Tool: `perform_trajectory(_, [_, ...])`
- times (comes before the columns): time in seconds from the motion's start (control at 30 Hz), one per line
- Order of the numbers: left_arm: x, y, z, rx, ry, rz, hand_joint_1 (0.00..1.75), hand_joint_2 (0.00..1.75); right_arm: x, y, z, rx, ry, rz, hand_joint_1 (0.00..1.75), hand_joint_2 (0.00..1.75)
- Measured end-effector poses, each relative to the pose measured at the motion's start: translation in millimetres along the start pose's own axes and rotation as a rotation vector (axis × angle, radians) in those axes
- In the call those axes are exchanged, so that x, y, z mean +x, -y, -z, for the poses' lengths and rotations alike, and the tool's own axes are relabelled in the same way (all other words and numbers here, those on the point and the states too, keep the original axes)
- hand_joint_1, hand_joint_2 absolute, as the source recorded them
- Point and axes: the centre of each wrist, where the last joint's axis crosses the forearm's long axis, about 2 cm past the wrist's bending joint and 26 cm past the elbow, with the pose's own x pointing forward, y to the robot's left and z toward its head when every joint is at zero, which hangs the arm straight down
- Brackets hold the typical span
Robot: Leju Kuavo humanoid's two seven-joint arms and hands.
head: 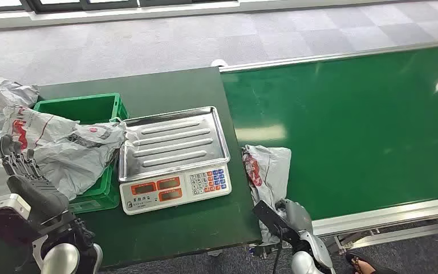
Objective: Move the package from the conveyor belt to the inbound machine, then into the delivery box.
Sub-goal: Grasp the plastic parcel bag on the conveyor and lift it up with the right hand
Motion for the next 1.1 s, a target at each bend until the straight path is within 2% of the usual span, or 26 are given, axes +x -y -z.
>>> perform_trajectory(0.3, [-1, -2, -1, 0.0, 0.003, 0.0, 0.0, 0.0, 0, 0, 0, -0.002, -0.008, 0.031, 1.75, 1.75])
perform_trajectory(0.43, [-1, -4, -4, 0.001, 0.0, 0.003, 0.0, 0.0, -2, 10, -3, -0.094, -0.054, -0.057, 1.75, 1.75])
perform_trajectory(0.5, [0, -7, -6, 0.003, 0.0, 0.006, 0.0, 0.0, -4, 22, -8, -0.174, -0.086, -0.146, 1.75, 1.75])
perform_trajectory(0.6, [1, -11, -11, 0.007, 0.003, 0.014, 0.0, 0.0, -6, 55, -16, -0.326, -0.104, -0.252, 1.75, 1.75])
perform_trajectory(0.7, [2, -13, -12, 0.01, 0.008, 0.02, 0.0, 0.0, -2, 87, -25, -0.458, -0.098, -0.303, 1.75, 1.75])
perform_trajectory(0.8, [3, -15, -13, 0.015, 0.013, 0.022, 0.0, 0.0, 3, 109, -36, -0.568, -0.073, -0.346, 1.75, 1.75])
perform_trajectory(1.1, [6, -18, -16, 0.014, 0.02, 0.022, 0.0, 0.0, 23, 142, -63, -0.778, -0.002, -0.469, 1.75, 1.75])
